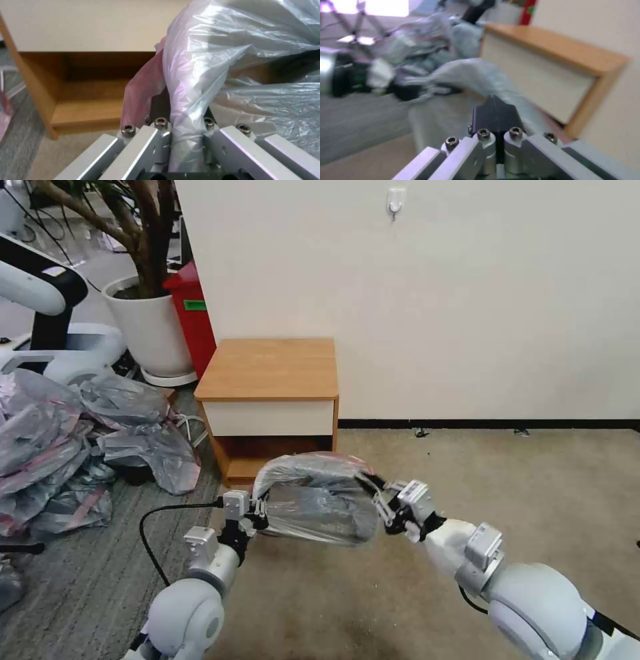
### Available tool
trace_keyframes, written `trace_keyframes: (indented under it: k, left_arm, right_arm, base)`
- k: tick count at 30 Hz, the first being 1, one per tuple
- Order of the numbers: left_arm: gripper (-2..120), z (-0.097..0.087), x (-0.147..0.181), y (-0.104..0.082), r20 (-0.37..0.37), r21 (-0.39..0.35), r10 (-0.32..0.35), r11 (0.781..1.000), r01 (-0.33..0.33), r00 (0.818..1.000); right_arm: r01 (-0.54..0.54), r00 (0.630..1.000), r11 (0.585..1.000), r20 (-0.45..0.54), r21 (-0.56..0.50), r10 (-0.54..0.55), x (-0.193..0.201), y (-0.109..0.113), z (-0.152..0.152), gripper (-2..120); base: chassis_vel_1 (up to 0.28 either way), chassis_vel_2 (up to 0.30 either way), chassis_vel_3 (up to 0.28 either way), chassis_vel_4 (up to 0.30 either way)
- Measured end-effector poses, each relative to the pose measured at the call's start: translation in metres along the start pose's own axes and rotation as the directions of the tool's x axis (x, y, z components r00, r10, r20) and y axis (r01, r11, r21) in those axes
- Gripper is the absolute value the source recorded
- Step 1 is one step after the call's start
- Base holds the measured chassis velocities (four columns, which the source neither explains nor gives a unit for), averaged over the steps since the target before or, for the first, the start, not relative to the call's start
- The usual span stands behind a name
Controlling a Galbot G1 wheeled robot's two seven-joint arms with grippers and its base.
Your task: Pick up the garbage bag from the table and place it over the trash can.
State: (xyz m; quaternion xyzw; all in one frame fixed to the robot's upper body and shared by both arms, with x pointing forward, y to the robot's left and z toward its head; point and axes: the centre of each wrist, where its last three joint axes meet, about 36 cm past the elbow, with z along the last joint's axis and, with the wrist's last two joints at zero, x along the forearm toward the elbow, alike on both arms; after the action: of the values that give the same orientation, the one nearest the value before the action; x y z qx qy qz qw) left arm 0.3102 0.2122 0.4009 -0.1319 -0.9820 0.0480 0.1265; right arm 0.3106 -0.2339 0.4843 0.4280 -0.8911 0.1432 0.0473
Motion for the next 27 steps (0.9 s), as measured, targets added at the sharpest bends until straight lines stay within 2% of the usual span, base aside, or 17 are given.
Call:
trace_keyframes:
  k: [3, 5, 6, 9, 11, 13, 20, 27]
  left_arm:
    - [3, 0.003, -0.001, -0.003, 0.012, -0.027, 0.015, 1.000, -0.015, 1.000]
    - [3, 0.006, -0.001, -0.008, 0.023, -0.057, 0.035, 0.998, -0.034, 0.999]
    - [3, 0.006, -0.001, -0.008, 0.023, -0.057, 0.035, 0.998, -0.034, 0.999]
    - [3, 0.010, -0.001, -0.014, 0.036, -0.090, 0.063, 0.994, -0.060, 0.997]
    - [3, 0.010, -0.001, -0.015, 0.038, -0.095, 0.067, 0.993, -0.063, 0.997]
    - [3, 0.014, 0.002, -0.017, 0.038, -0.109, 0.082, 0.991, -0.077, 0.996]
    - [3, 0.015, 0.003, -0.017, 0.037, -0.124, 0.091, 0.988, -0.086, 0.995]
    - [3, 0.018, -0.001, -0.021, 0.033, -0.129, 0.107, 0.986, -0.102, 0.994]
  right_arm:
    - [0.050, 0.998, 0.999, -0.047, 0.004, -0.050, -0.001, -0.002, -0.001, 0]
    - [0.096, 0.985, 0.995, -0.140, -0.003, -0.096, -0.001, -0.004, -0.007, 0]
    - [0.096, 0.985, 0.995, -0.140, -0.003, -0.096, -0.001, -0.004, -0.007, 0]
    - [0.096, 0.966, 0.995, -0.241, -0.023, -0.098, -0.007, -0.006, -0.017, 0]
    - [0.090, 0.963, 0.996, -0.252, -0.025, -0.094, -0.009, -0.006, -0.018, 0]
    - [0.065, 0.950, 0.997, -0.305, -0.034, -0.072, -0.015, -0.008, -0.021, 0]
    - [0.030, 0.926, 0.998, -0.376, -0.049, -0.046, -0.022, -0.006, -0.029, 0]
    - [0.017, 0.920, 1.000, -0.393, 0.003, -0.015, -0.032, -0.004, -0.025, 0]
  base:
    - [0.000, 0.000, 0.000, 0.000]
    - [0.000, 0.000, 0.000, 0.000]
    - [0.000, 0.000, 0.000, 0.000]
    - [0.000, 0.000, 0.000, 0.000]
    - [0.000, 0.000, 0.000, 0.000]
    - [0.000, 0.000, 0.000, 0.000]
    - [0.000, 0.000, 0.000, 0.000]
    - [0.000, 0.000, 0.000, 0.000]
